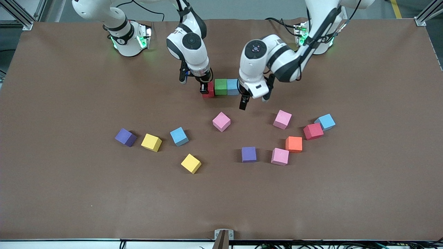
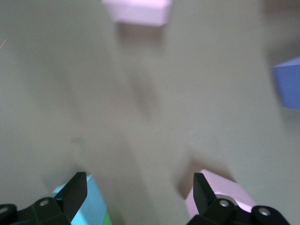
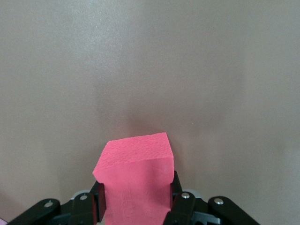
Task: Arrange 11 blocks into digit 3
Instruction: 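Open both grippers and move the left gripper to a pink cube, then grasp a pink cube with the left gripper while the right gripper grasps another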
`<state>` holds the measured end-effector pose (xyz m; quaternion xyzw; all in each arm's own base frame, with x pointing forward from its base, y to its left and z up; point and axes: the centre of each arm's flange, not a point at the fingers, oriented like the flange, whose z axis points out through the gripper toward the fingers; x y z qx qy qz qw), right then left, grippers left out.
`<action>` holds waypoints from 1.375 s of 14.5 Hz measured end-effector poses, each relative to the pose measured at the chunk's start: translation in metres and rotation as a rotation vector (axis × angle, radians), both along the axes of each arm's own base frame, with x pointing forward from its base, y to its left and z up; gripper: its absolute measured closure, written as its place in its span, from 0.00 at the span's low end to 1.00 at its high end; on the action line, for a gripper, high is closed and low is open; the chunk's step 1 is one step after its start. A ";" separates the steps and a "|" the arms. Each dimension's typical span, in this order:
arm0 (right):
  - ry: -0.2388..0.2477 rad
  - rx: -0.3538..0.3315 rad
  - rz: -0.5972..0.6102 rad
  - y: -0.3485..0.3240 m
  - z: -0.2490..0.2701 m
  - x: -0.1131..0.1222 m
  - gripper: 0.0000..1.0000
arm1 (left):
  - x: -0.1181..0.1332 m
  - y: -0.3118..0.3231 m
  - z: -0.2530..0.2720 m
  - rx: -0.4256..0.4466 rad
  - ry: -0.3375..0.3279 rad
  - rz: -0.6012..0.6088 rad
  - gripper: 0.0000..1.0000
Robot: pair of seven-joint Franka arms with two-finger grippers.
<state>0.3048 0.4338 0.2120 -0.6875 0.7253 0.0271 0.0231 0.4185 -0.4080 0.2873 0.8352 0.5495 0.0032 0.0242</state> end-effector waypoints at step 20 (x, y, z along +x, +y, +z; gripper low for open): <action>0.037 -0.031 0.100 0.010 0.021 -0.003 0.00 | 0.048 0.152 -0.008 0.107 0.008 -1.500 0.00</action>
